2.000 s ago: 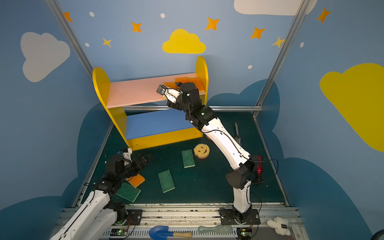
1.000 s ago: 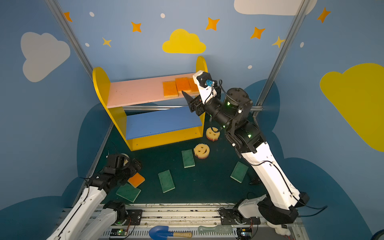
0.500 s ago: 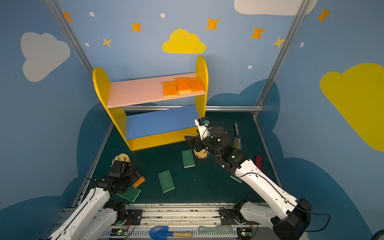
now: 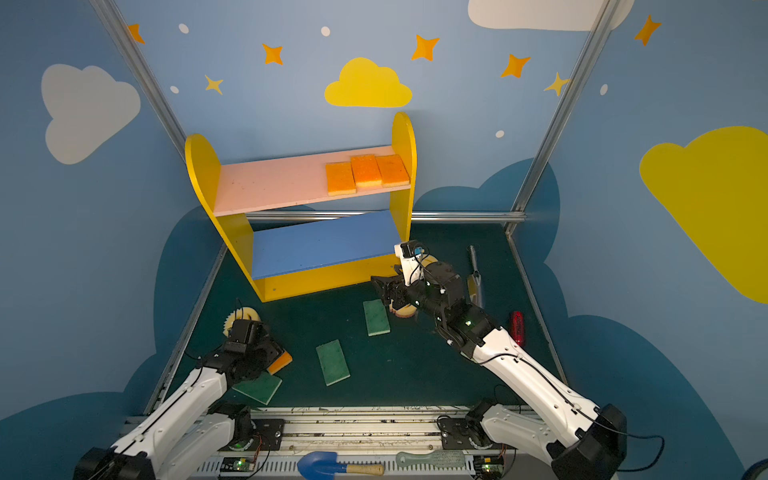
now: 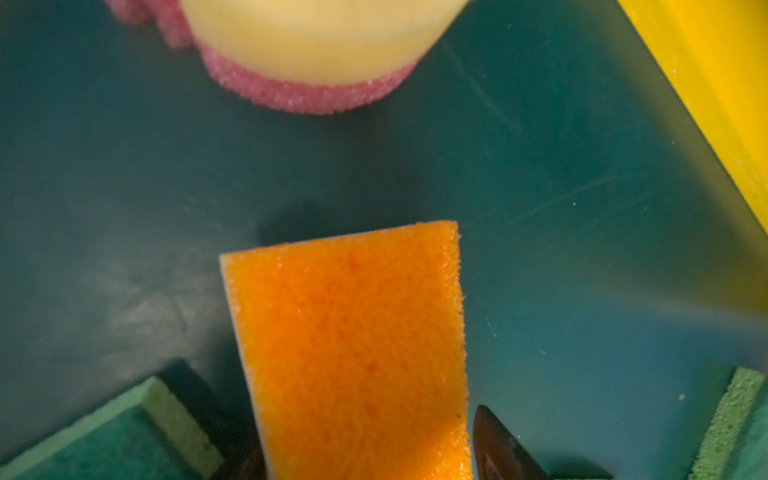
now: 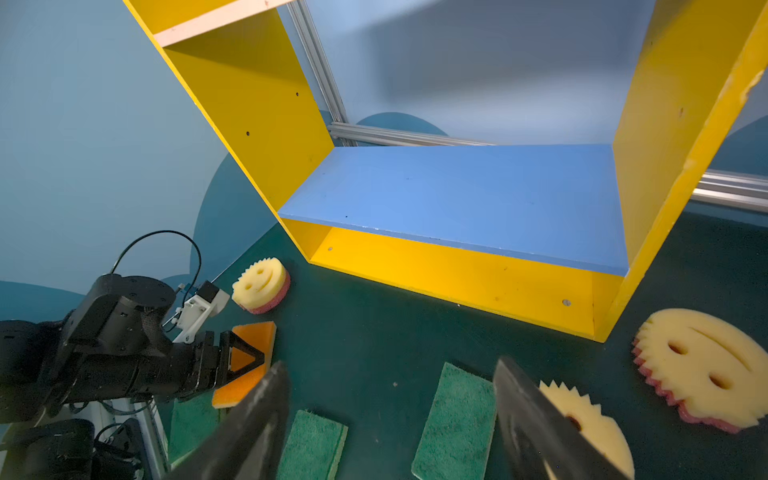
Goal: Place and organize the cleaning sponges onto the shelf
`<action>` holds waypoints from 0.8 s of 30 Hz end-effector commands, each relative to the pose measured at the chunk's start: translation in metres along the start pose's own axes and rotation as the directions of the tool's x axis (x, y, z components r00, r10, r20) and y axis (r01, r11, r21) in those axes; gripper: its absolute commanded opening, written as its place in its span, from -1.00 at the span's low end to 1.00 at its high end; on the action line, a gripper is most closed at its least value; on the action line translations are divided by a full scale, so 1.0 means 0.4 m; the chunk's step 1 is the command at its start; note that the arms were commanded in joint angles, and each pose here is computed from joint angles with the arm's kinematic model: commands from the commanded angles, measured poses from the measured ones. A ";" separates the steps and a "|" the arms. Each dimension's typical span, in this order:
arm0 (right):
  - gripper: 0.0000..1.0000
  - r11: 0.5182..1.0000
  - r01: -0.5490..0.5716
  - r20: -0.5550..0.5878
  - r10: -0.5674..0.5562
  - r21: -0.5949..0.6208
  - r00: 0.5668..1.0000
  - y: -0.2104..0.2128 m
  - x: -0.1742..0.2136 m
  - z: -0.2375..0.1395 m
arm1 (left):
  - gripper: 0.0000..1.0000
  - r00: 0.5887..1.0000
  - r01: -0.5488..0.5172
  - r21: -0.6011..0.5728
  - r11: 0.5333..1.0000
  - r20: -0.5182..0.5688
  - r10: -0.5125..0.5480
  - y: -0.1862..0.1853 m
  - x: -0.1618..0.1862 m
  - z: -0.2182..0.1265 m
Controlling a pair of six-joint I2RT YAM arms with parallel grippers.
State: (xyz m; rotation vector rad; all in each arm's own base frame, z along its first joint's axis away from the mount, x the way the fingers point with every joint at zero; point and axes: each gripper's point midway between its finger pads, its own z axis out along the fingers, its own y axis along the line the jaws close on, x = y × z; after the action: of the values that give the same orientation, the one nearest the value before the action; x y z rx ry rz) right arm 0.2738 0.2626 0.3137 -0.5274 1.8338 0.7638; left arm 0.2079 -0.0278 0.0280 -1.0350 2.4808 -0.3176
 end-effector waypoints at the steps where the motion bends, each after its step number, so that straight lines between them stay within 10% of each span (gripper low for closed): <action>1: 0.52 1.000 -0.010 0.007 0.011 -0.004 1.000 -0.004 0.005 0.008 | 0.19 1.000 -0.015 0.062 0.998 0.025 0.014 -0.035 -0.015 -0.001; 14: 0.52 0.997 -0.072 -0.086 0.068 -0.043 0.994 -0.009 0.078 0.067 | -0.10 0.995 -0.099 0.266 0.959 0.049 0.090 -0.153 -0.036 -0.035; 24: 0.53 0.994 -0.104 -0.120 0.098 -0.043 0.988 -0.020 0.104 0.089 | 0.12 1.000 -0.010 0.243 0.970 -0.008 0.012 -0.123 0.012 -0.011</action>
State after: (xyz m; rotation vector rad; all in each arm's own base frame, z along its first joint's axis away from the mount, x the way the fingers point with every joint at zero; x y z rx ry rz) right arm 0.2852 0.2787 0.2675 -0.5301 1.9604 0.8351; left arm 0.2367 -0.0623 0.0529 -0.8896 2.3878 -0.5939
